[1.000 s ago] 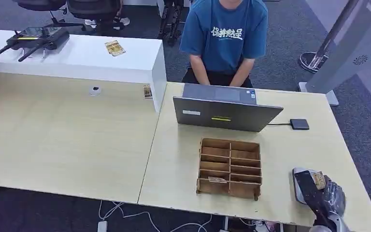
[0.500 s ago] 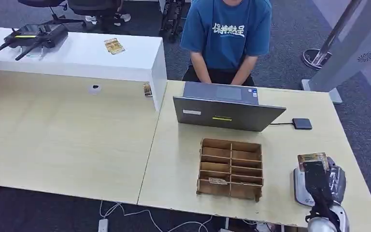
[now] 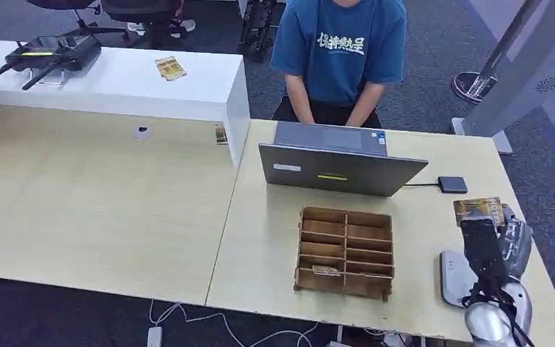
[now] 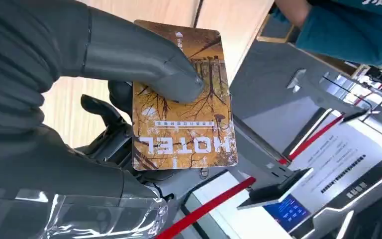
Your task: Pass the card to the sensor for recognition and then transmit it.
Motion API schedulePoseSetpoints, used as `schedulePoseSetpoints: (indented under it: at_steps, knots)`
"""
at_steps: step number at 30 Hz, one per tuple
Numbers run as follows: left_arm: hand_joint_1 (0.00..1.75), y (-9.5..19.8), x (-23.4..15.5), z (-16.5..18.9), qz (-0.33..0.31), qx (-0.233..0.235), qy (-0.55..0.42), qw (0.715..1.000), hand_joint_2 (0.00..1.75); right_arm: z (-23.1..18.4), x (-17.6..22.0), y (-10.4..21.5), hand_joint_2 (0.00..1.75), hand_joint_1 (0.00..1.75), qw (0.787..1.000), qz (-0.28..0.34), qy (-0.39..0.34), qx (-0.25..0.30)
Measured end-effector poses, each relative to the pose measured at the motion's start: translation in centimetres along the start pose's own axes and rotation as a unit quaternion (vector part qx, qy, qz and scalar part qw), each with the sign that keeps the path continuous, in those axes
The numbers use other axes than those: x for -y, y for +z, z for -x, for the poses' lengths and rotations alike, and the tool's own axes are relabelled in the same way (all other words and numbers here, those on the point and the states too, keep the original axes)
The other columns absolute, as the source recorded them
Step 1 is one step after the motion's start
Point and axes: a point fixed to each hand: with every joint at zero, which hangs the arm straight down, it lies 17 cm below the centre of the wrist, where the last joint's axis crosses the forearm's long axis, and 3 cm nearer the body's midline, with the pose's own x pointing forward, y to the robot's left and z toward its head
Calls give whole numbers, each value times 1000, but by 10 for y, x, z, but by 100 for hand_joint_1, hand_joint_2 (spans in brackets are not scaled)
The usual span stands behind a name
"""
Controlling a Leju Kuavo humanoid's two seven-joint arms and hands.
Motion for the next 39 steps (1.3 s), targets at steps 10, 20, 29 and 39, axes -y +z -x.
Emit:
schedulePoseSetpoints:
  at_steps: [10, 20, 29, 39]
  knots:
    - [0, 0, 0, 2, 3, -4, -20, 1000, 0, -81, 40, -62, 175, 175, 982, 78, 146, 90]
    - [0, 0, -1, 2, 7, -4, -50, 999, 0, -172, 74, -127, 175, 175, 885, 158, 400, 178]
    - [0, 0, -3, 1, 6, -5, -58, 998, 0, -207, 78, -157, 175, 175, 859, 163, 445, 194]
    - [0, 0, -3, 1, 8, -4, -62, 998, 0, -227, 78, -165, 175, 175, 832, 177, 484, 207]
